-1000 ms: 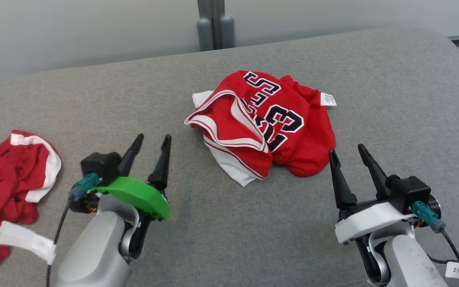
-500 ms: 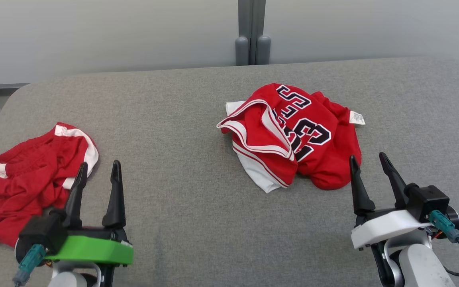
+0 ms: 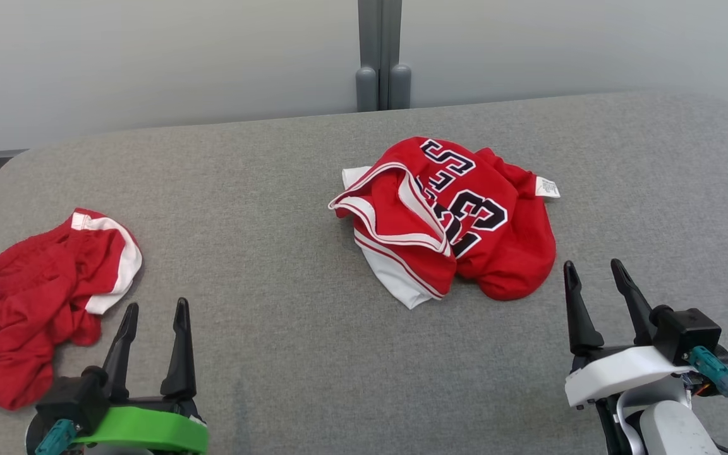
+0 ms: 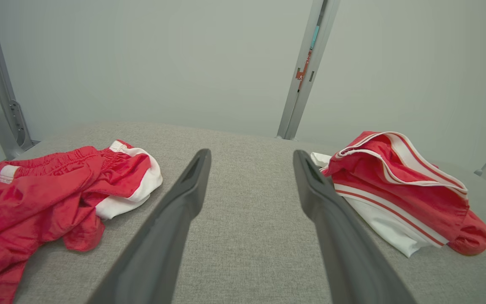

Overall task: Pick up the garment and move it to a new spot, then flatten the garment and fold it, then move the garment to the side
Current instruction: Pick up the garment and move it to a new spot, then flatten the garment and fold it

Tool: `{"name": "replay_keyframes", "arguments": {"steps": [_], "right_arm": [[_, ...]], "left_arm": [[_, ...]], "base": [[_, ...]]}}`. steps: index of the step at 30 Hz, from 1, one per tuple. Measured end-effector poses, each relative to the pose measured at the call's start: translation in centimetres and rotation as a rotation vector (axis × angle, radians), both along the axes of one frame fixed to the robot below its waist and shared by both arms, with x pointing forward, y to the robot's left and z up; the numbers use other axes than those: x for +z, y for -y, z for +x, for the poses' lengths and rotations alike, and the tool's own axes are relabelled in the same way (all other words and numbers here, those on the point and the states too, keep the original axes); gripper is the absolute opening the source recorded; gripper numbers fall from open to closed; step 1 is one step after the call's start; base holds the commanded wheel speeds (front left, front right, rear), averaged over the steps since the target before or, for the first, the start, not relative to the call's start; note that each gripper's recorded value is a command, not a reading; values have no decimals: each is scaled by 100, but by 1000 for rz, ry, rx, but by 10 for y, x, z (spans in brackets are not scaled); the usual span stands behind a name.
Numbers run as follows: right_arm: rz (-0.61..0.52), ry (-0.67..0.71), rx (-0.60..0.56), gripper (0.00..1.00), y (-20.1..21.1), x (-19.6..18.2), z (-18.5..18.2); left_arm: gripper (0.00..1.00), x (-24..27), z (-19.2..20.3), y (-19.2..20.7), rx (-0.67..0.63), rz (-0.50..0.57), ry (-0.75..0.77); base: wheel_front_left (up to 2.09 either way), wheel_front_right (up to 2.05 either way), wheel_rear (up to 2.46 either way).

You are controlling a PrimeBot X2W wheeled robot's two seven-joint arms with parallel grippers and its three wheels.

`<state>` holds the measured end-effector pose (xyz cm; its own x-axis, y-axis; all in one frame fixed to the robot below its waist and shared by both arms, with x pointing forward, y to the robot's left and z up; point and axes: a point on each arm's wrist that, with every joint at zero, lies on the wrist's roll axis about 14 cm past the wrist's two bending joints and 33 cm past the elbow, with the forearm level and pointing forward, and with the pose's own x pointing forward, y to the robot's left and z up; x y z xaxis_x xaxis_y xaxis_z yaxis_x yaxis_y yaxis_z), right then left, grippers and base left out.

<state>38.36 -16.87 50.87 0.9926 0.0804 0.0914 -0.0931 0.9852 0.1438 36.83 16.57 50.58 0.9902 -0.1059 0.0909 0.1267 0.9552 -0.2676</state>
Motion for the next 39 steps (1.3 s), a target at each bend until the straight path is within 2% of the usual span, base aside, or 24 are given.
{"name": "replay_keyframes", "arguments": {"steps": [25, 27, 32, 39], "right_arm": [[13, -5, -14, 100, 5, -2, -2], [13, -8, -16, 100, 5, -3, -2], [12, -14, -27, 100, 9, -5, -2], [8, -24, -41, 100, 14, -8, -3]], "left_arm": [[100, -13, 4, 14, -43, 9, -38], [100, -12, 7, 26, -82, 5, -36], [100, -5, 20, 83, -290, 44, -45], [100, -19, 17, 174, -611, 79, -197]], "base": [[0, 0, 0], [0, 0, 0], [0, 0, 0], [0, 0, 0]]}}
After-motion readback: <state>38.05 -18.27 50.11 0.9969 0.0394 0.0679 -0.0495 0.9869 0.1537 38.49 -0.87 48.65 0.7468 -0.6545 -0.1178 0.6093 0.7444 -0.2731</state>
